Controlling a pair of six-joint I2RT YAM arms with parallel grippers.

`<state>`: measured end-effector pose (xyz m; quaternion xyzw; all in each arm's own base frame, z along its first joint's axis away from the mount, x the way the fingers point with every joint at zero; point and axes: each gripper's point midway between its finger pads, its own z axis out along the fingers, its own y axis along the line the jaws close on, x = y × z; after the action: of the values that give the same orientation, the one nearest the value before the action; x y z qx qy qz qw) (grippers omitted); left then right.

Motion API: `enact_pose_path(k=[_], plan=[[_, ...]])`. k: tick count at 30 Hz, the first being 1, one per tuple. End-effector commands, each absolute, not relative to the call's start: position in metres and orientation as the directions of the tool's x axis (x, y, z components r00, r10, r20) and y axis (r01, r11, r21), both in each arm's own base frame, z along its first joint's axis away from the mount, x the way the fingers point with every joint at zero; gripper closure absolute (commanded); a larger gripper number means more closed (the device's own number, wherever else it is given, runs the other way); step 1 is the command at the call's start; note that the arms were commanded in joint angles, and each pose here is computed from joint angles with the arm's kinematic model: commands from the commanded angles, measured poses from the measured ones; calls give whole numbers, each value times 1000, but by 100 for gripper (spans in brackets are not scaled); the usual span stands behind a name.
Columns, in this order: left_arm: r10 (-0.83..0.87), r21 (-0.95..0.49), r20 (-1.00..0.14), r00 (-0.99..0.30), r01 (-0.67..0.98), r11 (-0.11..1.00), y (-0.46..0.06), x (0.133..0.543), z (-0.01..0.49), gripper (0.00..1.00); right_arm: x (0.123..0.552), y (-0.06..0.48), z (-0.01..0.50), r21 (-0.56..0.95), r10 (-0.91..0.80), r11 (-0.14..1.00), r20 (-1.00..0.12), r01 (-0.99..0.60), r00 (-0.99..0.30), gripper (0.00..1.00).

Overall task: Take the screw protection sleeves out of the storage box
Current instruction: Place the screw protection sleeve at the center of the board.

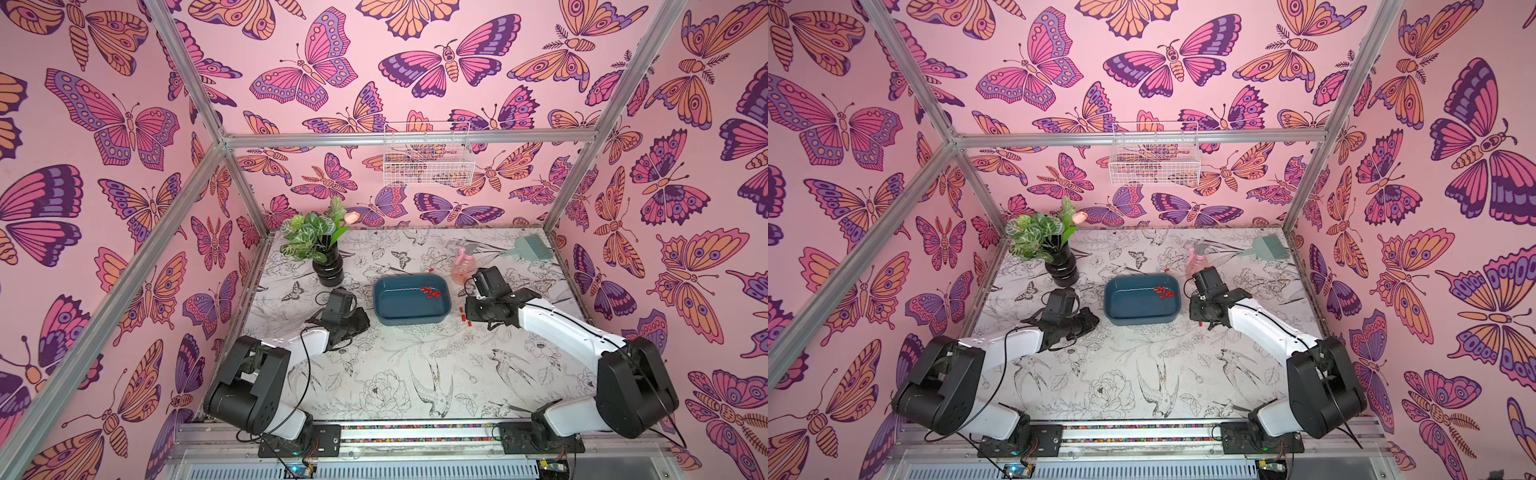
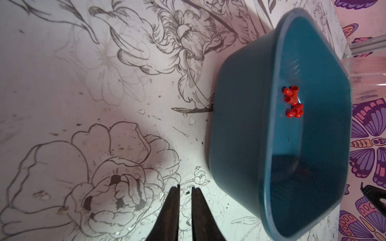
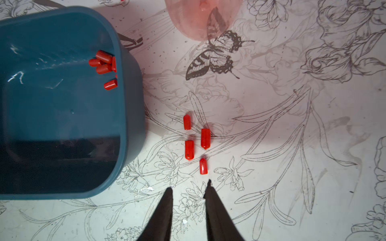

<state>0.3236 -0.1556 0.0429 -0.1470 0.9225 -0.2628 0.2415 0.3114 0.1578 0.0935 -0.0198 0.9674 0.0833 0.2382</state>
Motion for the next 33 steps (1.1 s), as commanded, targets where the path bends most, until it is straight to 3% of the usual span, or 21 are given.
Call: enact_pose_path(k=[1, 17, 26, 30, 33], plan=[[-404, -562, -398, -824, -129, 817, -153, 328, 55, 83, 317, 171, 118, 223, 10, 968, -485, -113, -875, 66], [-442, -599, -445, -779, -108, 794, -145, 321, 81, 82, 319, 208, 152, 281, -40, 938, -498, -205, -866, 62], [-475, -628, -482, -736, -88, 773, -141, 321, 96, 81, 324, 228, 161, 220, -110, 943, -498, -248, -860, 32], [-474, -633, -490, -732, -75, 770, -142, 322, 100, 81, 336, 240, 155, 192, -128, 949, -490, -250, -862, 33], [-473, -636, -495, -729, -68, 769, -143, 324, 101, 81, 344, 252, 150, 179, -140, 949, -494, -258, -858, 43]])
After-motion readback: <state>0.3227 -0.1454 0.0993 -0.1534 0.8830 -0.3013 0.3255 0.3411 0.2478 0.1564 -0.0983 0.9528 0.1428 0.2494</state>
